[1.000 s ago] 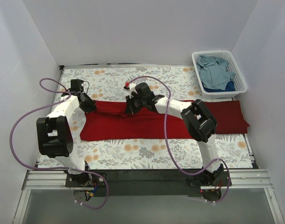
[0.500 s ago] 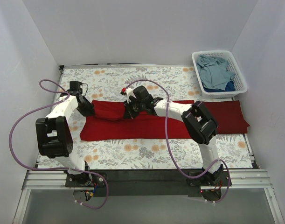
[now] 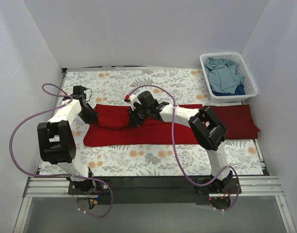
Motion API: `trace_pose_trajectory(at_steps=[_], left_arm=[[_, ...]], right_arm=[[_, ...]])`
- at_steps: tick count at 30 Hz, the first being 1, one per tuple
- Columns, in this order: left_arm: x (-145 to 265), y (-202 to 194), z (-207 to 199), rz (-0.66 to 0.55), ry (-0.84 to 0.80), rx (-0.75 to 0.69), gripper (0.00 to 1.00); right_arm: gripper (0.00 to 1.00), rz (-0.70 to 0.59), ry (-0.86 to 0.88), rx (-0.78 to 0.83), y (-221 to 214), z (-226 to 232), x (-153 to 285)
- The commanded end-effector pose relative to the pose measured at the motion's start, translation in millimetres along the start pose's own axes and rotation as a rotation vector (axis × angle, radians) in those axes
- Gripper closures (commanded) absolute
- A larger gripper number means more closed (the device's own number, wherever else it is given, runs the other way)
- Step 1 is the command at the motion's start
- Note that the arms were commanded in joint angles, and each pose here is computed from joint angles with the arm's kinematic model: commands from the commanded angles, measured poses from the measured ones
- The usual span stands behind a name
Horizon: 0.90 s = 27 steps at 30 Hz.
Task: Fold and stack the t-shirts
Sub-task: Fold the tshirt
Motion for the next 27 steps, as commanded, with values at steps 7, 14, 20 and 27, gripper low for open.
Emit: trace_pose_trajectory(at_steps=[7,14,20,27], left_arm=[[17.7,2.3,13.8,-0.059,0.067,-0.005,0.75],[48.5,-7.5,22.4,-0.150,0.043,0.014,0.59],[51.7,-22.8,23.6,-0.192,-0.021,0.049,0.63],[51.2,-7.1,-7.7,-0.224,-0.088,0.030,0.71]], right_arm=[[0.51,0.028,0.026,0.045,-6.1,21.8,27.3],[0.50,0.032,-0.146,-0.009,-29.1,3.7,76.9],[0.50,0.052,-0.304,-0.056,-54.9,-16.5,119.2],[0.51,-0.029,-0.182,-0.118,-22.5,0.7,112.8]])
Point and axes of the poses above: each gripper's point midway between its finger pads, its own x axis back along the fingers, its own z axis along the line the jaws close on, y = z × x, the point moved 5 cm from there along x, back along the fingers, and after that the axes turned 1 degree about -x, right-handed, at the moved point
